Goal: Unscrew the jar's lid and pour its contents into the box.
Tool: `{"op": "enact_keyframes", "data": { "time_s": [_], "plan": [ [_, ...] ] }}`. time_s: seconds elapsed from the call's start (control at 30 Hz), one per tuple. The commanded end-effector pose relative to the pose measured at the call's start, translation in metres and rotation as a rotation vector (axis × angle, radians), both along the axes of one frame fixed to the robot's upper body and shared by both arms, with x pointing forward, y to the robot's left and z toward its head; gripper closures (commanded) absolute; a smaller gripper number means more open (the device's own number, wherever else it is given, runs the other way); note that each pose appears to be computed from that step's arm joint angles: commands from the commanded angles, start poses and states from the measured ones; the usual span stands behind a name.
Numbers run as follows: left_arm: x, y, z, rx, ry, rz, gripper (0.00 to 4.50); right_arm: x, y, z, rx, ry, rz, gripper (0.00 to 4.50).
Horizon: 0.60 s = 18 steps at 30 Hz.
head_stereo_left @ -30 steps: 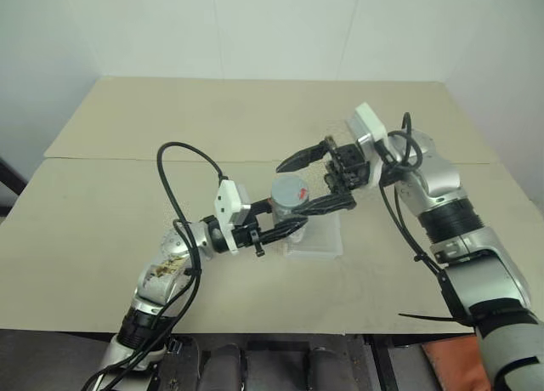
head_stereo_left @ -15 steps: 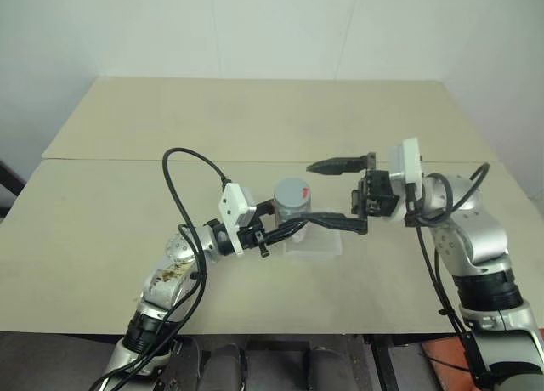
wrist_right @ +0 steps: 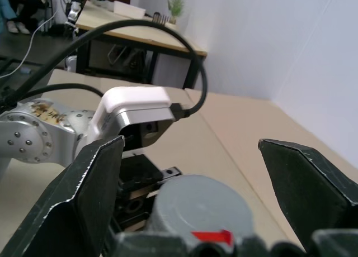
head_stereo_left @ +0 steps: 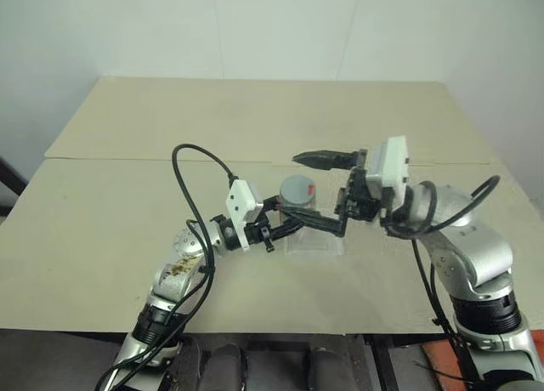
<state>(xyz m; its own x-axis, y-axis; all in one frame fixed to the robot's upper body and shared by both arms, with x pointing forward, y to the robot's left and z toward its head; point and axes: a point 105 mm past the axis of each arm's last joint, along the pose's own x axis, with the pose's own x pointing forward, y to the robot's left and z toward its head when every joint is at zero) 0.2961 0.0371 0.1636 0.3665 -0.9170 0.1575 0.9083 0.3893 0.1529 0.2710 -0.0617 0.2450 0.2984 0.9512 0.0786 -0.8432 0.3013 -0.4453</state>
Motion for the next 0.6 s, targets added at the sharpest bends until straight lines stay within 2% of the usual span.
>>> {"op": "enact_keyframes", "data": {
  "time_s": [0.03,0.3,0.6],
  "plan": [
    [-0.003,-0.003,0.012,-0.02,-0.063,-0.011,2.54,0.005,0.007,0.009,0.006,-0.047,-0.051,0.02],
    [-0.006,-0.003,0.011,-0.027,-0.061,-0.006,2.54,0.014,0.011,0.008,0.029,-0.042,-0.098,0.02],
    [-0.005,0.0,0.011,-0.027,-0.056,-0.001,2.54,0.017,-0.001,0.006,0.03,-0.036,-0.143,0.02]
  ]
}}
